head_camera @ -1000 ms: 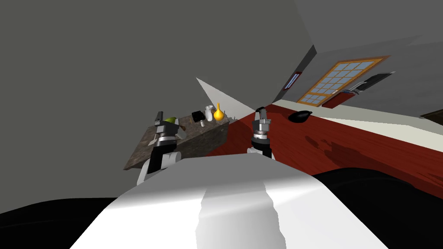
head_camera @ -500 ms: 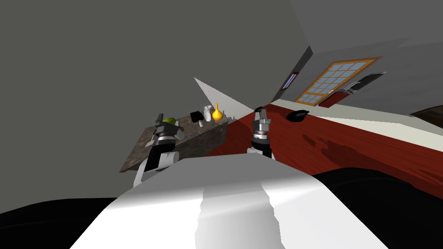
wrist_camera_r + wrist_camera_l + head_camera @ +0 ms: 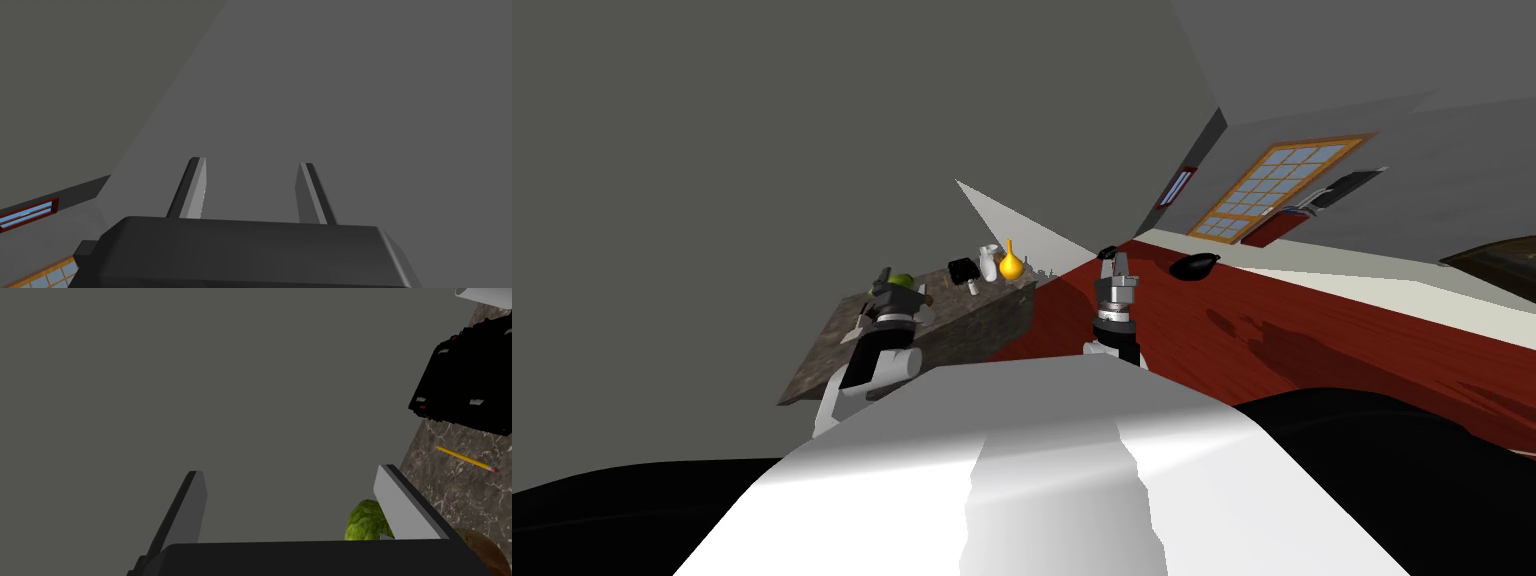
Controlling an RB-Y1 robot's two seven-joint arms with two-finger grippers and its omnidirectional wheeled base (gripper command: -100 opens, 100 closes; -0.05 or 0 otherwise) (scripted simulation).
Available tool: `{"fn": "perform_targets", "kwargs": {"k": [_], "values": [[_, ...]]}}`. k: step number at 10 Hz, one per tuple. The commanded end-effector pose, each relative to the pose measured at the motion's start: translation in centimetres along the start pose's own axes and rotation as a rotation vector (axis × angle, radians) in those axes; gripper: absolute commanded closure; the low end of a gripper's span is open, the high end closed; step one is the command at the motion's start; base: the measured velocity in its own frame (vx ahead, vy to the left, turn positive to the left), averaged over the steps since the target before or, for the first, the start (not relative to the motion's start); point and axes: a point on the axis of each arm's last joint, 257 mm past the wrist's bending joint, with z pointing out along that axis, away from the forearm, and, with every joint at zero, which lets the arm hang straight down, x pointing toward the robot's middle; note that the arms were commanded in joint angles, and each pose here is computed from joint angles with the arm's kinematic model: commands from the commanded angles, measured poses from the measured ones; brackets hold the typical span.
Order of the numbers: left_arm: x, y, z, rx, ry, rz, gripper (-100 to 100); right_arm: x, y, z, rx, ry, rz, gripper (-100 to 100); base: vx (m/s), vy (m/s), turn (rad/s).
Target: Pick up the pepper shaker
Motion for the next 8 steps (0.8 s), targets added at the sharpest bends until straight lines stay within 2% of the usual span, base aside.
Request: {"fn": "perform_targets", "kwargs": {"k": [1, 2, 3, 4, 5, 6, 7, 8], "values": [[-1.1, 1.0, 0.1, -0.041, -0.032, -0.05, -100, 0.0, 0.0, 0.0, 0.0, 0.0, 0.0, 0, 0.008, -0.022, -0.043], [-1.5, 1.8, 0.1, -0.068, -0.048, -0.05, -100, 0.0, 0.0, 0.0, 0.0, 0.0, 0.0, 0, 0.007, -0.018, -0.026], [-2.3, 2.3, 0.3, -0.092, -0.071, -0.095, -100, 0.0, 0.0, 0.0, 0.0, 0.0, 0.0, 0, 0.011, -0.022, -0.059], [-2.6, 2.9, 0.2, -0.115, -0.085, -0.096, -100, 0.0, 0.0, 0.0, 0.0, 0.0, 0.0, 0, 0.012, -0.019, -0.023], [-3.4, 3.4, 0.4, -0.134, -0.107, -0.143, -100, 0.0, 0.0, 0.0, 0.0, 0.0, 0.0, 0, 0.012, -0.025, -0.035], [-3.7, 4.0, 0.3, -0.158, -0.122, -0.143, -100, 0.0, 0.0, 0.0, 0.0, 0.0, 0.0, 0, 0.011, -0.018, -0.028], [-4.3, 4.4, 0.5, -0.174, -0.142, -0.193, -100, 0.0, 0.0, 0.0, 0.0, 0.0, 0.0, 0, 0.014, -0.018, -0.056], [-4.7, 5.1, 0.3, -0.199, -0.159, -0.193, -100, 0.0, 0.0, 0.0, 0.0, 0.0, 0.0, 0, 0.012, -0.015, -0.024]]}}
